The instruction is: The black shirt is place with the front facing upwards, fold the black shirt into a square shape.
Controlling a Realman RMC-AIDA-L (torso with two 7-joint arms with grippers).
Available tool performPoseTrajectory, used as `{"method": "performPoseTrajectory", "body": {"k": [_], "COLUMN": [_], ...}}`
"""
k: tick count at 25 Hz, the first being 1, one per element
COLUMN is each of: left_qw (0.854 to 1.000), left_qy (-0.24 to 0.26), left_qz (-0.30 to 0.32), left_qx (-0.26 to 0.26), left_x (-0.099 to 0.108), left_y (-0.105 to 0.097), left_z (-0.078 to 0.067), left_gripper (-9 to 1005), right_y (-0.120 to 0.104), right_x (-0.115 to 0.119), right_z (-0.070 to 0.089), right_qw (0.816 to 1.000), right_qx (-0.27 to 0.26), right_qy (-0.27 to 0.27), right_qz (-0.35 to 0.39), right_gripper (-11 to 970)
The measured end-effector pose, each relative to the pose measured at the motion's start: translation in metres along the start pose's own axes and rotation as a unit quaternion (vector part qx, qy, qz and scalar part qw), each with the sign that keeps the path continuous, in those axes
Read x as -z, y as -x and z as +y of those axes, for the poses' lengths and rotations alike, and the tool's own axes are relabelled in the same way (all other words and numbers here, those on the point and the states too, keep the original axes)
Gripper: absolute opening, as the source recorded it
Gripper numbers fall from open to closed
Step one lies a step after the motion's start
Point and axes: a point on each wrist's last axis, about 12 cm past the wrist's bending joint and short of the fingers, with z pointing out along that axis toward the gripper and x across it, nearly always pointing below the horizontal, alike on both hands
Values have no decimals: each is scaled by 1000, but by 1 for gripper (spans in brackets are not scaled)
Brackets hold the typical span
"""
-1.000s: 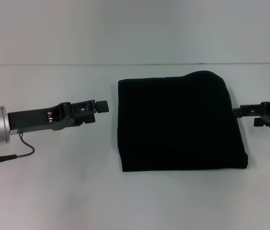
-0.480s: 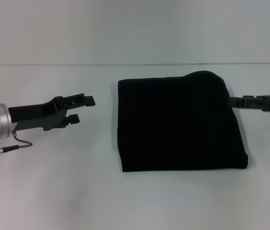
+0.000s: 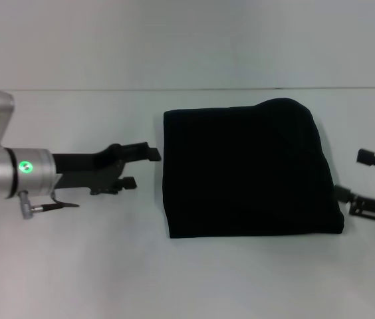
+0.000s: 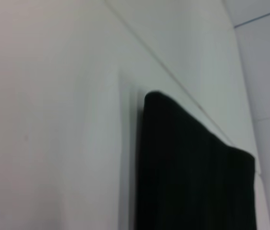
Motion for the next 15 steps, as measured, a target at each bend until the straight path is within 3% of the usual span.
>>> {"method": "performPoseTrajectory", "body": {"k": [4, 15], "left_qw": [1000, 999], "left_qy": [23, 32], "left_qz": [13, 25], "left_qx": [9, -6], "left_x": [-12, -38], "left_y": [-5, -19], "left_z": [-2, -11], "left_gripper": [947, 946], "right_y": [-11, -12], "right_x": [-2, -3], "right_z": [14, 21], "right_qw": [1000, 1000], "right_qx": [24, 19], "right_qy": [2, 20], "right_qz": [-2, -14], "right_gripper": [944, 945]}}
